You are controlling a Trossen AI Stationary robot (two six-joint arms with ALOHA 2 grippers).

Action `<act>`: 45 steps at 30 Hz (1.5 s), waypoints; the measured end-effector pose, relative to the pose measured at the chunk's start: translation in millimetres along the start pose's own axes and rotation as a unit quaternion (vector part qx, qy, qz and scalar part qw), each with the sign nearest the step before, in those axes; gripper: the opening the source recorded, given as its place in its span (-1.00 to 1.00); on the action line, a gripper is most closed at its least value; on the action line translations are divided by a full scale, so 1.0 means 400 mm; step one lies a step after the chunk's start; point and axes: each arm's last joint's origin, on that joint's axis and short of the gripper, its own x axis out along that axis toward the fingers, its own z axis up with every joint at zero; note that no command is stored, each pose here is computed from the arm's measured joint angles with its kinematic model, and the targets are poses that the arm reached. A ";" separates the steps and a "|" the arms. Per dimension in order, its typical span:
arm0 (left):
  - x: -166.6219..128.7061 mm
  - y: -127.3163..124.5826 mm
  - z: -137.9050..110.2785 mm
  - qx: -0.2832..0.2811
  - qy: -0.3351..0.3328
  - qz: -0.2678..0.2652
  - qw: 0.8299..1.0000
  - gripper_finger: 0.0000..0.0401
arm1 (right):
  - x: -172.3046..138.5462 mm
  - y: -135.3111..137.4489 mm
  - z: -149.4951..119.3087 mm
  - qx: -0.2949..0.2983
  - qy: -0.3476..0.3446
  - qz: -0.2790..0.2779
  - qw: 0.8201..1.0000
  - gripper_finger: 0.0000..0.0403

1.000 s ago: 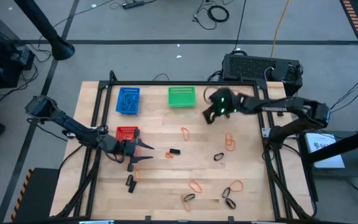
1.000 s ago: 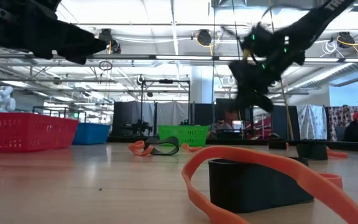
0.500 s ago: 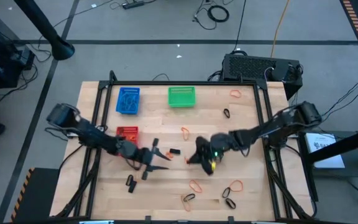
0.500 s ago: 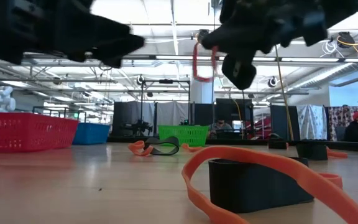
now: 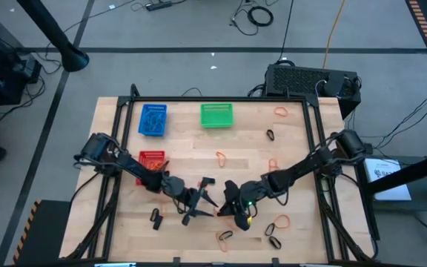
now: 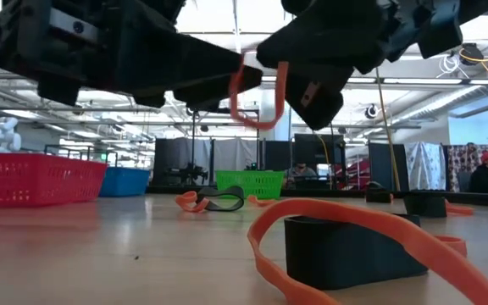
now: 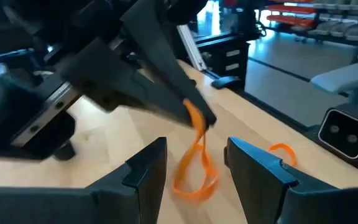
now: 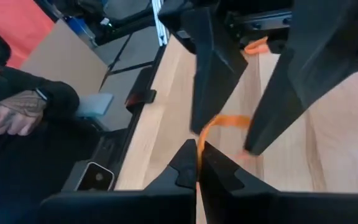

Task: Sort rubber bands into baskets
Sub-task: Put the orange rubber band into the red bin

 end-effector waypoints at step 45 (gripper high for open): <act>-0.294 0.001 0.140 -0.117 0.314 0.149 0.930 -0.99 | 0.002 -0.056 -0.013 -0.064 0.036 -0.121 0.990 0.00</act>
